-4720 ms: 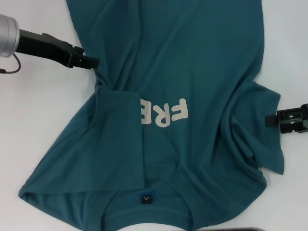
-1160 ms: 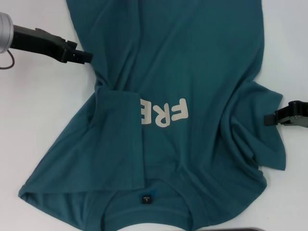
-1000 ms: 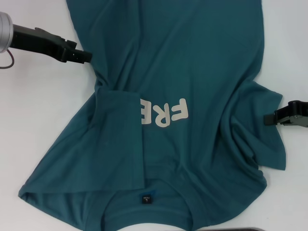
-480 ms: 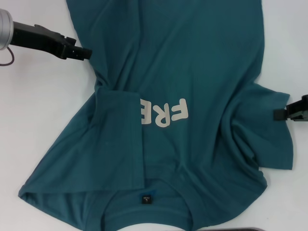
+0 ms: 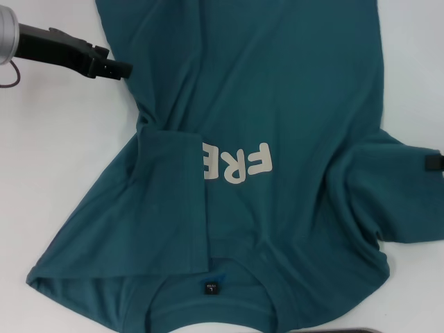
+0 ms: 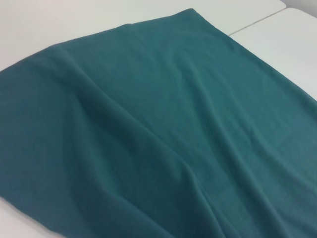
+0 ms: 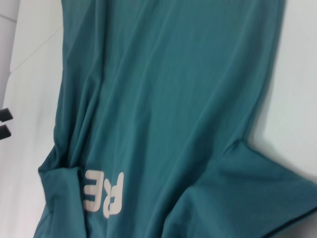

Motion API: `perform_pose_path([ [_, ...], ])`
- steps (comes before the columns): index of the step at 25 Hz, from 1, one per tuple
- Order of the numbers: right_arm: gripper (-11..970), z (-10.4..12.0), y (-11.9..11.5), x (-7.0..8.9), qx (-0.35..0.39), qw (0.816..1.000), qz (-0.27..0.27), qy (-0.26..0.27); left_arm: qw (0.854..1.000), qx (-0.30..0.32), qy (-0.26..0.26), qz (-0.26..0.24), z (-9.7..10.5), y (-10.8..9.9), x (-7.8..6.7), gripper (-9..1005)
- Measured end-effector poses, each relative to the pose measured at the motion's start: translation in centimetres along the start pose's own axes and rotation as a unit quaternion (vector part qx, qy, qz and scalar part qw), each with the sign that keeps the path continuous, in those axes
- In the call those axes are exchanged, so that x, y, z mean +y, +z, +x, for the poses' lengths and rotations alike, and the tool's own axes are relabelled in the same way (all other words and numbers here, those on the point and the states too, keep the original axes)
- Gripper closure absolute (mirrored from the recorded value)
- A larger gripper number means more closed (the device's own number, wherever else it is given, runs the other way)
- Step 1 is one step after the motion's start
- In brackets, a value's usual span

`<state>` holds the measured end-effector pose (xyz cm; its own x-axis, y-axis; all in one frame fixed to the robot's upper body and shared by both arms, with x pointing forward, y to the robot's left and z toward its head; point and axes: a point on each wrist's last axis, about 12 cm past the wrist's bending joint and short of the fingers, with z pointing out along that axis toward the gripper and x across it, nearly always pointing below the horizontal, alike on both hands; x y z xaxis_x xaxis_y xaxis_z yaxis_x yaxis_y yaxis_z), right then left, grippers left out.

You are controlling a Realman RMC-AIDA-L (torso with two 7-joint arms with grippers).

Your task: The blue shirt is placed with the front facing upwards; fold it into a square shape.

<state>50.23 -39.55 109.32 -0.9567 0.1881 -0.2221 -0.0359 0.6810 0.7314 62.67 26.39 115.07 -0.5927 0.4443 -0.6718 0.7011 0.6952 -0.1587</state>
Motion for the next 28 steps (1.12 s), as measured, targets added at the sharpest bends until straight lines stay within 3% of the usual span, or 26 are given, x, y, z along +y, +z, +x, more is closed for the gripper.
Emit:
perform_pose_path([
  [28,892,1.2,-3.7,-1.8,-0.051,0.998,0.037,0.021,1.000,0.000,-0.001,0.000,-0.1,0.0,0.0,412],
])
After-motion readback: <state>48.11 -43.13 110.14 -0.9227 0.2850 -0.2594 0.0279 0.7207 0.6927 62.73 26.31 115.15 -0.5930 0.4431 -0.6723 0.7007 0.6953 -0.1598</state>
